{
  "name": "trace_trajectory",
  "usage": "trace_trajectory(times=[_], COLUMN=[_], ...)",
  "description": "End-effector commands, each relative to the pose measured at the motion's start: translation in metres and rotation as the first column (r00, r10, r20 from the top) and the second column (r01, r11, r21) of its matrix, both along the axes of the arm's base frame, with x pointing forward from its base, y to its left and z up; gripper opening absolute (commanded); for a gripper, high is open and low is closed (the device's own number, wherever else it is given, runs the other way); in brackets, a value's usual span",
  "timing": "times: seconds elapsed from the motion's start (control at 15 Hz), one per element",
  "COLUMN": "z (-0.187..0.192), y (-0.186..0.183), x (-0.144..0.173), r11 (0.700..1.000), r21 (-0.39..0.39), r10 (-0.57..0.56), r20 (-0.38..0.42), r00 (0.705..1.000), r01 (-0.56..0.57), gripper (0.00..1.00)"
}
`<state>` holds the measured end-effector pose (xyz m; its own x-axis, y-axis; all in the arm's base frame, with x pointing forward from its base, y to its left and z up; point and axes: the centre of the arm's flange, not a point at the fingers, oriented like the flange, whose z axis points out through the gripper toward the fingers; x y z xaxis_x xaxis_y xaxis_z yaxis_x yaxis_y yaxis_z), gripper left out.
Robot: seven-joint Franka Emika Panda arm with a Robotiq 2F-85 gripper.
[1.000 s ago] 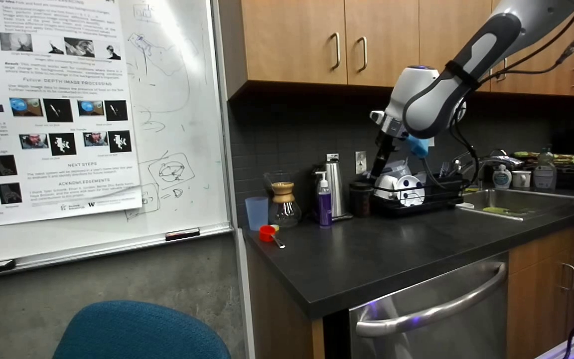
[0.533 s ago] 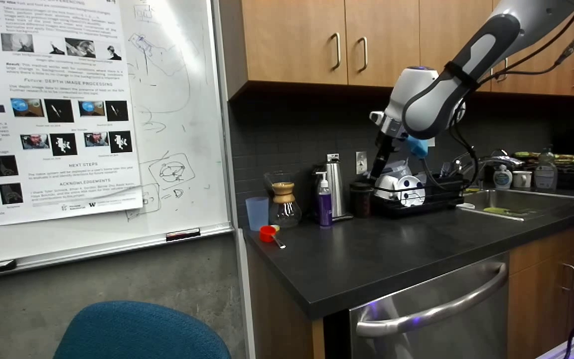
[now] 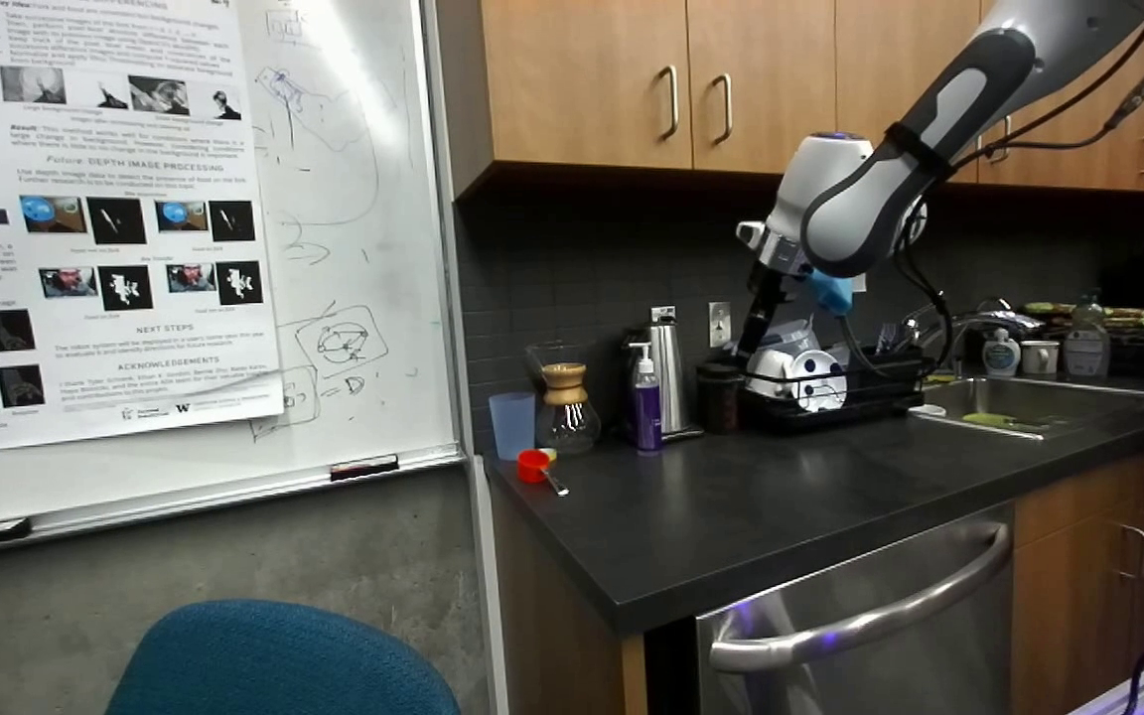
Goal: Move the purple bottle to the right and then lay it in the counter
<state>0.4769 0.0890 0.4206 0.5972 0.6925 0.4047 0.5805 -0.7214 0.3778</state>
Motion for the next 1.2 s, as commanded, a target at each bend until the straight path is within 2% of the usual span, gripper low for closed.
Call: trace_trajectory(times=[0.0, 0.6, 0.93, 1.13], z=[0.000, 0.000, -0.005, -0.019], y=[0.000, 0.000, 0.013, 0.030], x=[0.000, 0.001, 0.012, 0.020], r11=[1.000, 1.000, 0.982, 0.967], r21=[0.000, 0.005, 0.183, 0.243], r10=[0.000, -0.002, 0.033, 0.047], r20=[0.000, 0.005, 0.093, 0.122], r00=[1.000, 1.000, 0.995, 0.991], r01=[0.000, 0.002, -0.050, -0.075], gripper=[1.00, 1.00, 1.00, 1.00])
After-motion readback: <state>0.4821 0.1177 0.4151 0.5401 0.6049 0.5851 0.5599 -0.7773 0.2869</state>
